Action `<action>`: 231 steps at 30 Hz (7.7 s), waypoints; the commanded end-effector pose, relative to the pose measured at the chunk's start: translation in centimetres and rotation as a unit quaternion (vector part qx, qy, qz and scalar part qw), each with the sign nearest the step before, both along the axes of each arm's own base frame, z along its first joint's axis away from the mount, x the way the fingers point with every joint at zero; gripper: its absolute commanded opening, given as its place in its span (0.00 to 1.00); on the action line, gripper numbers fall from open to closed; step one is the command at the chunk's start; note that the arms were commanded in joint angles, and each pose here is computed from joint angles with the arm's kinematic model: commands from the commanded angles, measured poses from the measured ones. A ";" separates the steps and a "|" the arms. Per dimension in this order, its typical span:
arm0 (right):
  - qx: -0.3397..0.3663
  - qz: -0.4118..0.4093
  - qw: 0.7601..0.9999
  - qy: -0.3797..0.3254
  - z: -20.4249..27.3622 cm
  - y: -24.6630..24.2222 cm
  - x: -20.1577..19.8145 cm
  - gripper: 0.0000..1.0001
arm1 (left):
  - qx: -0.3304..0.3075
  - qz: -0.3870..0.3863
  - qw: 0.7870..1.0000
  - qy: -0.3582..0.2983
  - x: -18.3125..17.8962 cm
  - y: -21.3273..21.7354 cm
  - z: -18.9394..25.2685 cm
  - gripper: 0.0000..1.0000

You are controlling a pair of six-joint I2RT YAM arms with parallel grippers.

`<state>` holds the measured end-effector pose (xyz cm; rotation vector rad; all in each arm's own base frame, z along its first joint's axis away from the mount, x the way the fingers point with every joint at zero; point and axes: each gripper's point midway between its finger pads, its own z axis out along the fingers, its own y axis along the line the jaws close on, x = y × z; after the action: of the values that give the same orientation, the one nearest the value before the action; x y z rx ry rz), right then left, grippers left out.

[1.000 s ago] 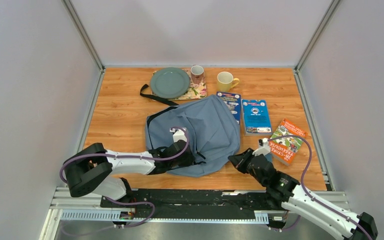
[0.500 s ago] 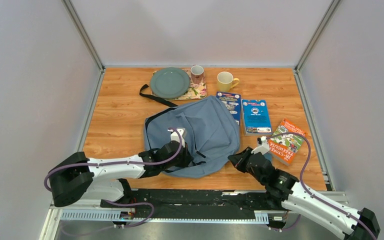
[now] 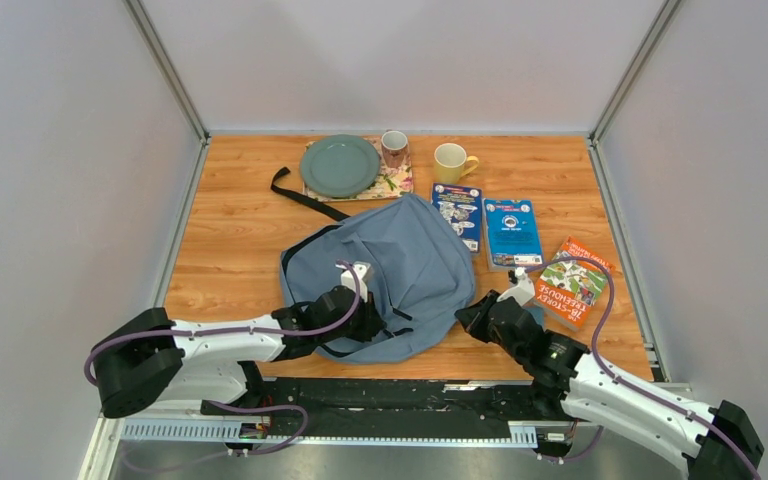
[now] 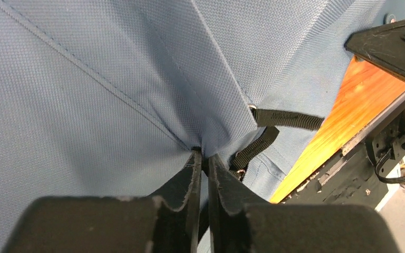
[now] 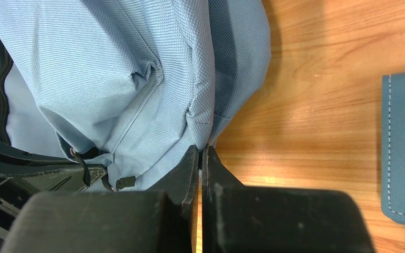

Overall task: Pack the student bag
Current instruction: Unzip the student bag at the center of the board.

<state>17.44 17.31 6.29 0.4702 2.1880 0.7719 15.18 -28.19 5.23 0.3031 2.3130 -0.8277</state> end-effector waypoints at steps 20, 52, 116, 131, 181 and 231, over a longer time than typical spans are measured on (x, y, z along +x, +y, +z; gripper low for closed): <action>0.010 -0.015 0.999 -0.036 2.3 0.0 1.4 0.00 | -0.072 0.035 0.995 0.062 -0.7 -1.3 -0.8 0.43; -0.019 -0.072 0.995 -0.068 6.8 -1.6 4.3 0.00 | -0.017 0.046 0.998 -0.049 -0.1 4.4 2.1 0.00; 0.103 0.013 0.956 0.276 -0.2 15.3 -2.6 0.21 | -0.118 -0.139 0.979 -0.087 -4.3 0.4 12.7 0.00; 0.050 0.013 0.981 0.187 1.4 11.9 -1.2 0.00 | -0.029 -0.062 0.995 -0.073 -2.3 3.1 9.2 0.31; 0.029 0.074 0.976 0.201 -2.4 13.9 -4.3 0.00 | 0.083 -0.091 0.992 0.024 -1.3 1.9 -2.1 0.00; 0.018 0.083 0.975 0.206 -3.2 13.3 -4.9 0.00 | -0.109 0.026 0.993 0.027 1.3 1.6 2.1 0.00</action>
<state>13.18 31.91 4.07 0.5252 2.6011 0.9375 15.31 -26.26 5.21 0.1296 2.3257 -1.0555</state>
